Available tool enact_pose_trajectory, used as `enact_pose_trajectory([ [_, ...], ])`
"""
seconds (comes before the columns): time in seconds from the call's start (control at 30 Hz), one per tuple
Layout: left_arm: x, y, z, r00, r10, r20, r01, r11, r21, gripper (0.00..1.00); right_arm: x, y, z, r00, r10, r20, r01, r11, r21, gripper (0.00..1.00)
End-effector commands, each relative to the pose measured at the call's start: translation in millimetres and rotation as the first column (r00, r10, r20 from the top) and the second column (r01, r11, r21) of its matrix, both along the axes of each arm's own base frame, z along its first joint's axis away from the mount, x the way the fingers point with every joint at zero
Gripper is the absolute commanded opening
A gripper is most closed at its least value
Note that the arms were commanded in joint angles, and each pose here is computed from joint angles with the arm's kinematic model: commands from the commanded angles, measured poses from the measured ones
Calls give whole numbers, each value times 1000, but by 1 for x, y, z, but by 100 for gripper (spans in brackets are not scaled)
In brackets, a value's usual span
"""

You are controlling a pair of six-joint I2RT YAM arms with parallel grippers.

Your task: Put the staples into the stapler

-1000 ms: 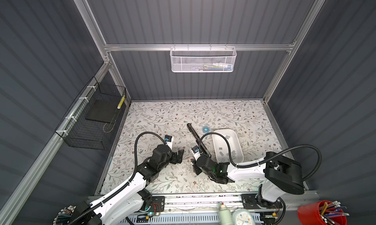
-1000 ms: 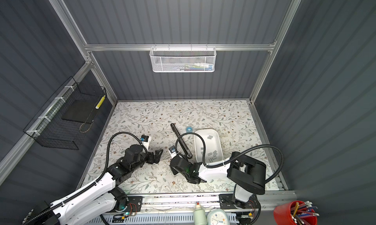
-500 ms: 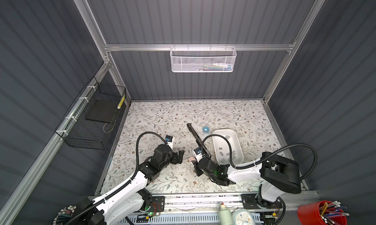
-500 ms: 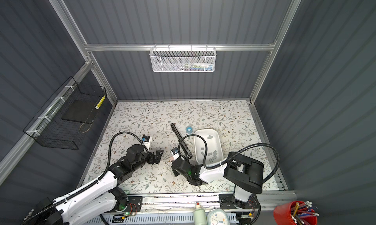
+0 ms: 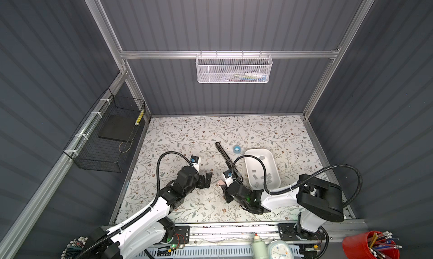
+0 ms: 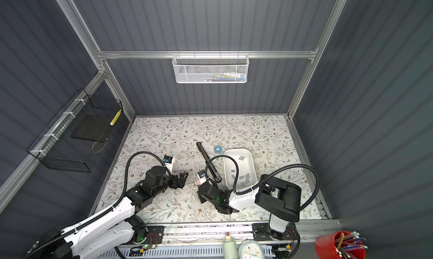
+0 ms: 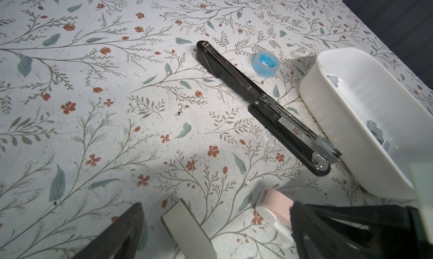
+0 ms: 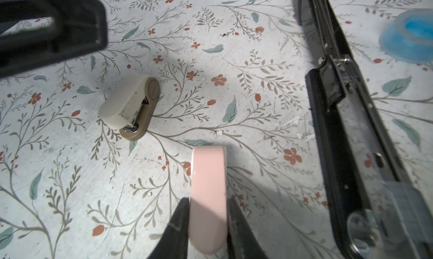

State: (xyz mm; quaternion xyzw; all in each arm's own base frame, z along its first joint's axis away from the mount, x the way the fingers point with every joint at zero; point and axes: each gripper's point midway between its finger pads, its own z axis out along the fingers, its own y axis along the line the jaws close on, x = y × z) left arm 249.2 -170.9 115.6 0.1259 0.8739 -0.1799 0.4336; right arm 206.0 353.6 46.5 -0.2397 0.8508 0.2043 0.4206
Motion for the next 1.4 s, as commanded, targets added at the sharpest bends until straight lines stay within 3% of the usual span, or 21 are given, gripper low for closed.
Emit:
enact_pose_trajectory([
  [0.0,3,-6,10,1000,-10,15,10,1000,-20,98,-7,-7,-26,999,3,-53,-6,998,-59,25],
  [0.7,3,-7,11,1000,-17,14,17,1000,-26,98,-17,-13,-66,996,-57,-74,43,983,-180,23],
  [1.13,2,-6,12,1000,-13,17,13,999,-30,98,-22,-17,-84,992,-84,-99,63,978,-197,22],
  [1.37,1,-6,14,1000,-11,18,12,999,-34,98,-16,-5,-44,996,-65,-54,57,988,-141,36],
])
